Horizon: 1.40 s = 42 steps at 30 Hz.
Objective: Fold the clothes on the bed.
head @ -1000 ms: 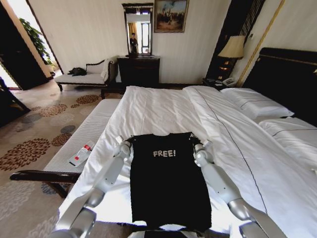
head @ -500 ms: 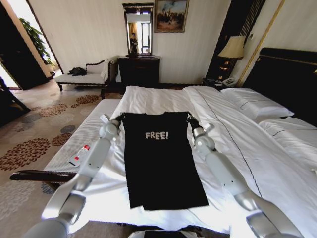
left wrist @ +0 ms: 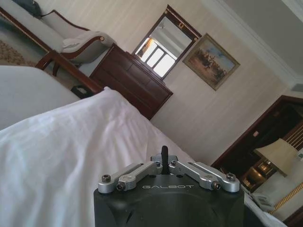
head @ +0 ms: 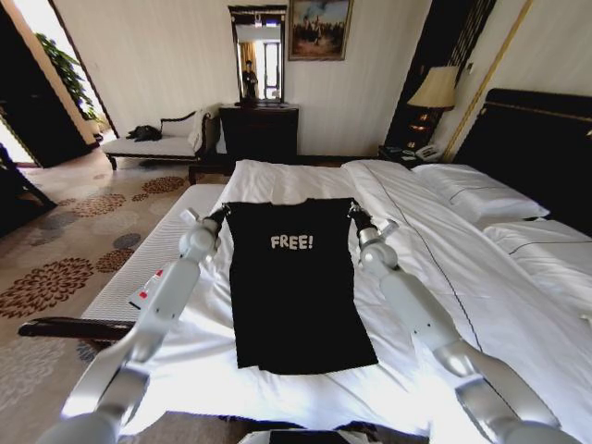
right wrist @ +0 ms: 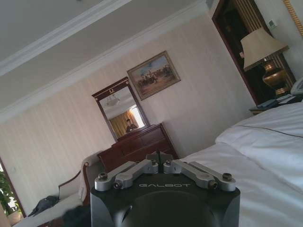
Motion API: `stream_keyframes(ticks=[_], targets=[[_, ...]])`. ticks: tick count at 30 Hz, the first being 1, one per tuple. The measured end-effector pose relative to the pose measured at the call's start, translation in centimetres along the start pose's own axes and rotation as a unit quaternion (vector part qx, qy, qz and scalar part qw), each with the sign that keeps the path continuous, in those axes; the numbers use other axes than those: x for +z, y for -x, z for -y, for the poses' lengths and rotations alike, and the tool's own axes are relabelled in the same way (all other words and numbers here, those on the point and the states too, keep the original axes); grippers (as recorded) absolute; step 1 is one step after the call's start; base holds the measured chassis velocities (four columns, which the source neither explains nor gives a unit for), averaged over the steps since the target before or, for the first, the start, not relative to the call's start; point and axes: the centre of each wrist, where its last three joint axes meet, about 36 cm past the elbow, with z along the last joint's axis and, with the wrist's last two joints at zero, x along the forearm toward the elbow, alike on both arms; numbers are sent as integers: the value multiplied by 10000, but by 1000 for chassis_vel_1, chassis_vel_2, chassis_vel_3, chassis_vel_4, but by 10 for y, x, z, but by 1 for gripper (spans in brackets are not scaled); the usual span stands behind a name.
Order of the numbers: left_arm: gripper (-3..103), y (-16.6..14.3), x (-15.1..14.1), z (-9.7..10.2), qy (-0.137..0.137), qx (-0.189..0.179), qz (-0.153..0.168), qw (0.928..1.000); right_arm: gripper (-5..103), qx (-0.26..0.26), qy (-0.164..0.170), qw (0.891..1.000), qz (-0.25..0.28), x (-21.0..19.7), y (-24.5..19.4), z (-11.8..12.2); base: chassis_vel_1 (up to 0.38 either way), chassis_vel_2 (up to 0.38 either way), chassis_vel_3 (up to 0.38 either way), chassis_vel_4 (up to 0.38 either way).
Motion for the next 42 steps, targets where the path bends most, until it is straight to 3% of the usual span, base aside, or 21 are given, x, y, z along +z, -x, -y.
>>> stream_keyframes(ticks=[8, 10, 17, 21, 30, 36, 42], targets=[[0, -81, 23, -14, -36, -41, -170, 9998, 0, 125, 21, 9996, -233, 6, -65, 2, 0, 0, 0, 0], [0, -141, 45, -10, -76, -36, -392, 9992, 0, 453, 94, 9973, -576, 22, -117, -3, 0, 0, 0, 0], [0, -202, 68, -11, -49, -208, -690, 9974, 0, 756, 206, 9941, -750, 19, -156, -5, 0, 0, 0, 0], [0, -243, 80, -16, 32, -486, -882, 9949, 0, 1034, 286, 9879, -1119, 28, -204, -6, 0, 0, 0, 0], [0, -280, 94, -31, 196, -977, -1008, 9899, 0, 1454, 355, 9778, -1467, 46, -252, -6, 0, 0, 0, 0], [0, -299, 103, -36, 324, -1076, -947, 9891, 0, 1608, 320, 9745, -1535, 53, -277, -7, 0, 0, 0, 0], [0, -297, 114, -36, 393, -1075, -920, 9892, 0, 1856, 291, 9700, -1542, 69, -287, 0, 0, 0, 0, 0]])
